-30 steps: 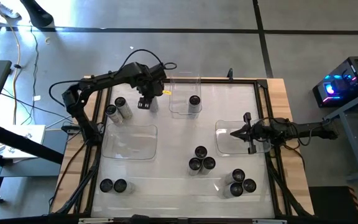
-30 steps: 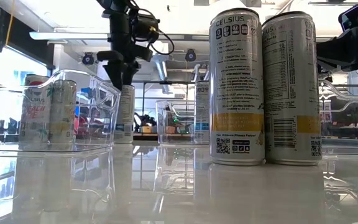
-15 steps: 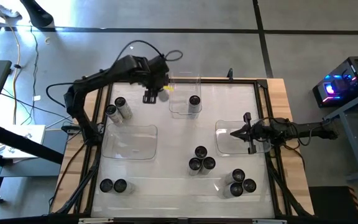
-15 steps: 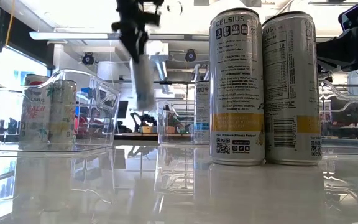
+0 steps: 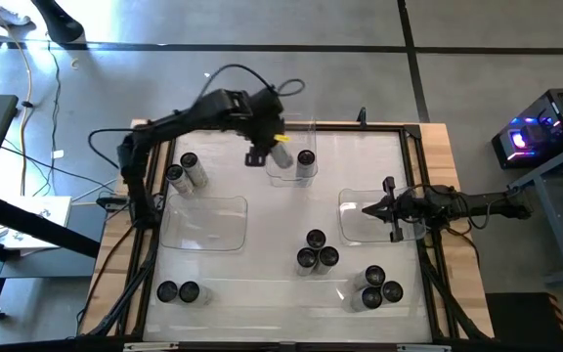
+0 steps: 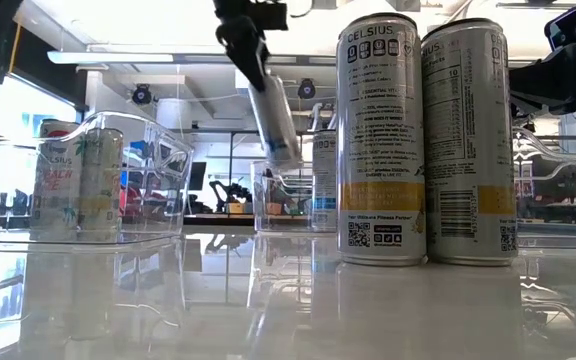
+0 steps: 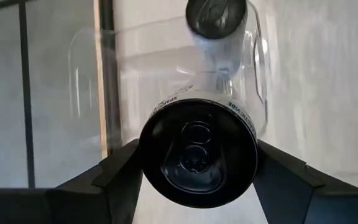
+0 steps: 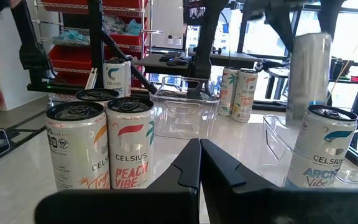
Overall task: Sort soda cans
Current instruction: Put the top left white-blue soda can into the top middle transparent bin
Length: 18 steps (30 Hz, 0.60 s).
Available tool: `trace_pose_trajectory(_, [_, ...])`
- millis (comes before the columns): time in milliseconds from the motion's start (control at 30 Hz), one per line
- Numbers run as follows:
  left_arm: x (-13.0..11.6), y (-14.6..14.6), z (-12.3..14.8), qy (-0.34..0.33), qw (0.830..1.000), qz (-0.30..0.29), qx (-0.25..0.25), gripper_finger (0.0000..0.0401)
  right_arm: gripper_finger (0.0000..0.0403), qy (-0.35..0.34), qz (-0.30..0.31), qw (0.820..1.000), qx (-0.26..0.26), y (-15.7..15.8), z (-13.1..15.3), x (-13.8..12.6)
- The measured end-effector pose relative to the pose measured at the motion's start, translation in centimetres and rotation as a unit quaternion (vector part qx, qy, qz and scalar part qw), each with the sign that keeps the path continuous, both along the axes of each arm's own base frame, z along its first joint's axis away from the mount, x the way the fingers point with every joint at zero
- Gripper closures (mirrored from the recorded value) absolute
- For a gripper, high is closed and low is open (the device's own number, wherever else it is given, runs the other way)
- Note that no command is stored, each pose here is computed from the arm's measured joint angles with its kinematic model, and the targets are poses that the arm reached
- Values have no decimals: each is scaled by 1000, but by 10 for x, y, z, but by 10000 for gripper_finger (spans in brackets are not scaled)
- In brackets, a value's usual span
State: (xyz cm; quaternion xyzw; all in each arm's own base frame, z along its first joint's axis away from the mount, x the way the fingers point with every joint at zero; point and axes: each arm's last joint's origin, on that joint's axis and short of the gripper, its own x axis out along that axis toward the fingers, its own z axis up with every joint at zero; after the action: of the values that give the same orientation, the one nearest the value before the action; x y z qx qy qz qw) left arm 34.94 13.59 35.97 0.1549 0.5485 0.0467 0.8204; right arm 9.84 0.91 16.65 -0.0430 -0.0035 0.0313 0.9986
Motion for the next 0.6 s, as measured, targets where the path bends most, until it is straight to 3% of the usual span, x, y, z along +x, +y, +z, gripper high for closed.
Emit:
trace_pose_trajectory(300, [35,-4,-54,82,995,-48,-20,157,402,0,0,1000,0,0,0,0])
trace_pose_trajectory(600, [47,0,-76,104,993,-58,-20,133,402,0,0,1000,0,0,0,0])
